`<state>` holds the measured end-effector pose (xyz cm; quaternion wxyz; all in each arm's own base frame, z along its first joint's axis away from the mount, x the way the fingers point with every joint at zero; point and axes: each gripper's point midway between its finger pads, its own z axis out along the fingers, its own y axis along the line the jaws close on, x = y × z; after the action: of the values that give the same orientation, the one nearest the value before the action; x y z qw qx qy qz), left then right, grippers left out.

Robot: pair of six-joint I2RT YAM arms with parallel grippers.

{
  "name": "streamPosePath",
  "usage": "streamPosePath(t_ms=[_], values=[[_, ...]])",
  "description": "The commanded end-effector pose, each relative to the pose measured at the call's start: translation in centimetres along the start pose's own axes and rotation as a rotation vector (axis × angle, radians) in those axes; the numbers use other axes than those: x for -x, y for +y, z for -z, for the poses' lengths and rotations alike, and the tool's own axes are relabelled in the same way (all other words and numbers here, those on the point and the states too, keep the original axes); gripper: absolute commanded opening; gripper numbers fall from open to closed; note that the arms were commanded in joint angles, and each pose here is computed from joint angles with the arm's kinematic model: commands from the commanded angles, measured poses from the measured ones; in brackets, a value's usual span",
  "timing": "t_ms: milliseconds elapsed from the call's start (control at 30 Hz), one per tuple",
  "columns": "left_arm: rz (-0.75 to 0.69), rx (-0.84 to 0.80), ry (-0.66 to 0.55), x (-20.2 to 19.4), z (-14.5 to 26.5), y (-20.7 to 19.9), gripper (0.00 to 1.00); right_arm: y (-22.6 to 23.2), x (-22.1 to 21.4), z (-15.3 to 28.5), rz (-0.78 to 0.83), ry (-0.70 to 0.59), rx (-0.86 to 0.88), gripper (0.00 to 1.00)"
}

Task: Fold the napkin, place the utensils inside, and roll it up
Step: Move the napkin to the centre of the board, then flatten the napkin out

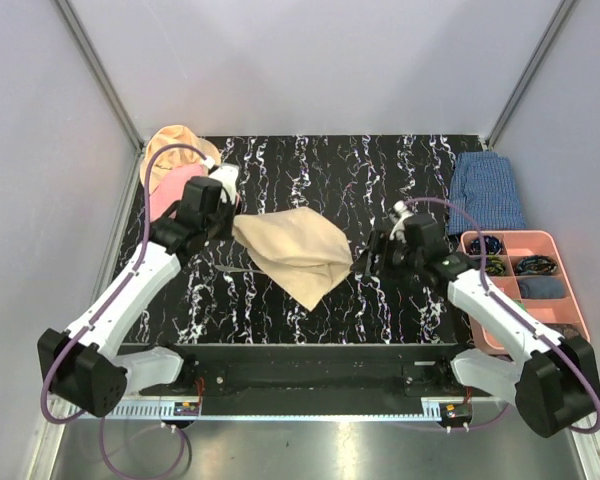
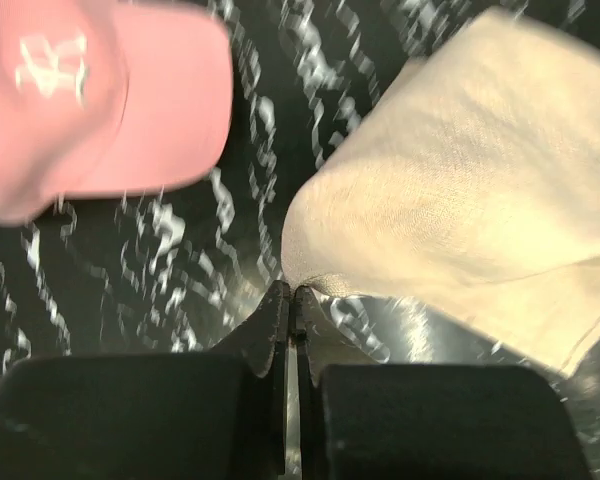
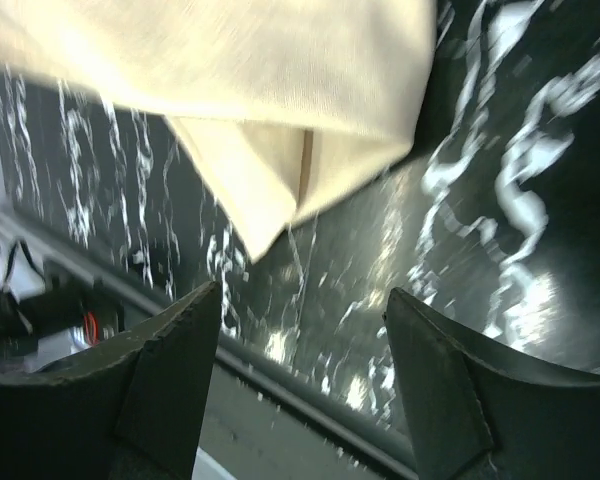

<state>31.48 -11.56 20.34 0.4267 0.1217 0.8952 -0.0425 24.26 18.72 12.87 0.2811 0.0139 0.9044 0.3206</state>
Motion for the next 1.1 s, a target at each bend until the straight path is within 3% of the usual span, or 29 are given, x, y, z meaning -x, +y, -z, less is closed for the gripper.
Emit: streamPosePath(t_ms=[0,267,500,1067], values=[[0.016,0.062,-0.079,0.8,0.7,1.5,0.00,3.2,-3.2,-1.4,-0.021,0.073,0.091,0.73],[0.055,0.035,-0.056,1.3,-0.5,1.1,0.00,7.7,-8.7,-5.8,0.049,0.230,0.108,0.68],[0.074,0.006,-0.090,2.8,0.2,0.9,0.00,8.8,-11.5,-9.5,0.039,0.305,0.058,0.61],[0.086,-0.040,-0.119,3.8,0.8,0.3,0.00,4.6,-12.3,-12.7,-0.008,0.299,-0.242,0.52]])
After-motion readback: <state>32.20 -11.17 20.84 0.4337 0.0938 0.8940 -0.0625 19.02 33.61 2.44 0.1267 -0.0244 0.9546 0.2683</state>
